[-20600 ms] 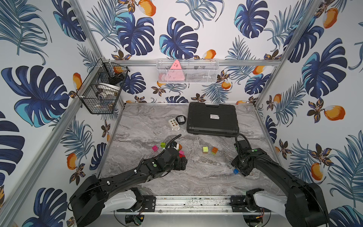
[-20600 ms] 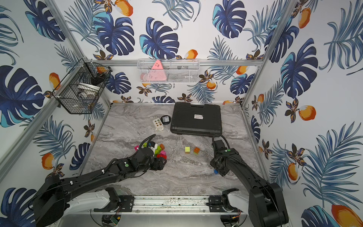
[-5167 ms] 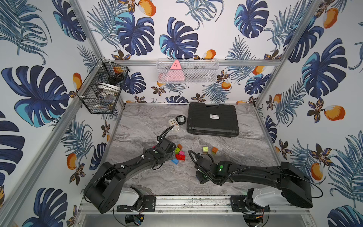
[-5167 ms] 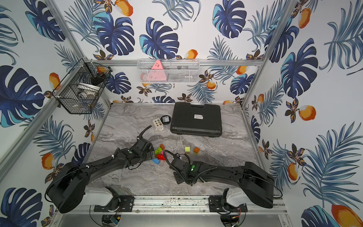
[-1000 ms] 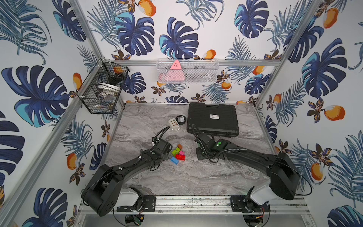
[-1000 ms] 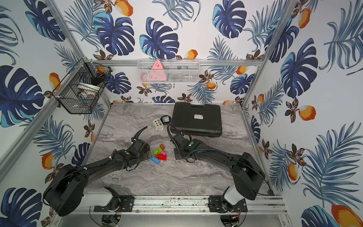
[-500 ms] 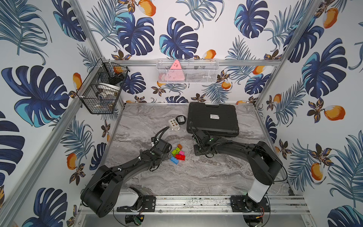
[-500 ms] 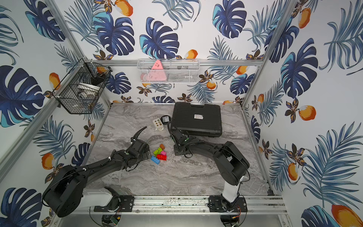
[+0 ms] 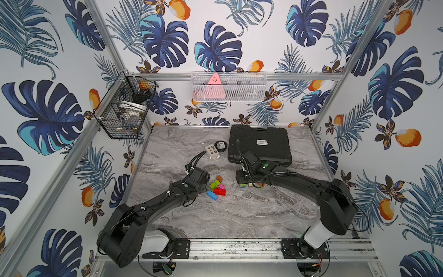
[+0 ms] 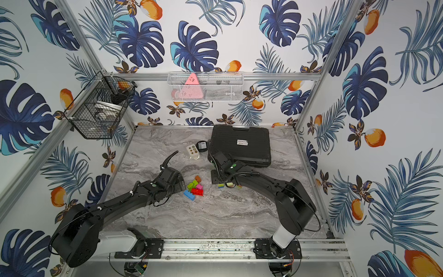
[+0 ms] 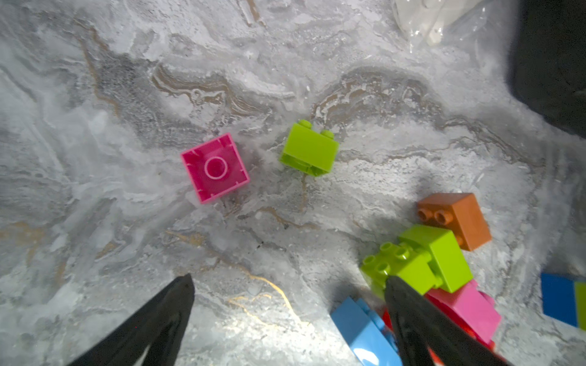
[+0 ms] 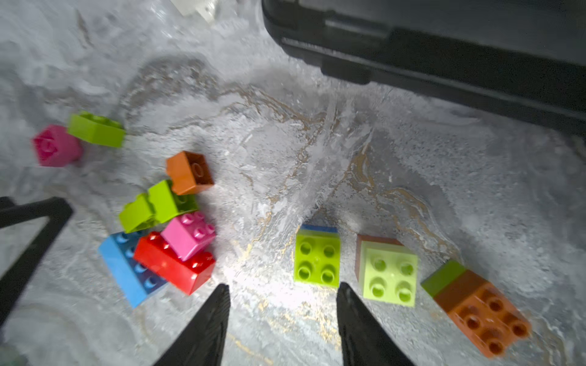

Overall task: Assemble the letter h with lego
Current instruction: Place the lego brick at the center of the board, then adjust the lego brick at the center of the board.

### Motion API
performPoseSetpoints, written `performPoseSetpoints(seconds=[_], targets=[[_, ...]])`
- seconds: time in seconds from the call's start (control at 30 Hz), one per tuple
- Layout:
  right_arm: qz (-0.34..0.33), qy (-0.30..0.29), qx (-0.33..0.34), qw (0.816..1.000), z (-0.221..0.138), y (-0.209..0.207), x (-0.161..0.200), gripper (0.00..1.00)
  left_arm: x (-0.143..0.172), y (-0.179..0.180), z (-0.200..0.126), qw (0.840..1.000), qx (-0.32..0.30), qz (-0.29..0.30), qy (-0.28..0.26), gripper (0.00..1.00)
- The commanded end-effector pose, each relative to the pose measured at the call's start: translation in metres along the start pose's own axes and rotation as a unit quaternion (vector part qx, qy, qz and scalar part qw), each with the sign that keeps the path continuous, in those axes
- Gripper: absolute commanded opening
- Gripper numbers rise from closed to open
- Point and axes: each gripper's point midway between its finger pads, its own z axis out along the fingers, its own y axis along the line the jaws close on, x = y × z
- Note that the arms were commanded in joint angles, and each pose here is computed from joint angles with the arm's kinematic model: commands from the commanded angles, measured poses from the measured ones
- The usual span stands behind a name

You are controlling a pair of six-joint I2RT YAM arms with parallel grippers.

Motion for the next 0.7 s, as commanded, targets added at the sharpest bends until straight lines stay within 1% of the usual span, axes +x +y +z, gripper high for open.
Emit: performPoseSetpoints(seconds=[0.0, 0.03, 0.13, 0.17, 0.33, 0.47, 0.67], targets=[[-0.002, -0.014, -0.023, 1.000, -0.025, 0.002, 0.000, 0.57, 0.012, -0.014, 0.000, 0.999, 0.029, -0.001, 0.036, 0.94], [-0.002, -0.014, -0.027, 1.000, -0.028, -0.002, 0.008, 0.57, 0.016, -0.019, 0.000, 0.998, 0.038, 0.001, 0.045, 0.91], [-0.001, -0.034, -0.043, 0.998, -0.043, -0.005, 0.015, 0.57, 0.027, -0.037, -0.005, 0.996, 0.058, 0.018, 0.063, 0.79], [-0.001, -0.040, -0.046, 0.998, -0.046, -0.007, 0.017, 0.57, 0.030, -0.041, -0.006, 0.996, 0.058, 0.024, 0.065, 0.77], [-0.005, -0.036, -0.038, 0.999, -0.049, -0.018, 0.032, 0.57, 0.040, -0.049, -0.009, 0.996, 0.035, 0.045, 0.066, 0.74], [-0.007, -0.025, -0.039, 0.999, -0.047, -0.018, 0.037, 0.57, 0.043, -0.046, -0.006, 0.997, 0.026, 0.035, 0.061, 0.72], [-0.010, -0.025, -0.043, 0.999, -0.047, -0.016, 0.036, 0.57, 0.058, -0.046, 0.008, 0.996, 0.025, 0.020, 0.086, 0.69]])
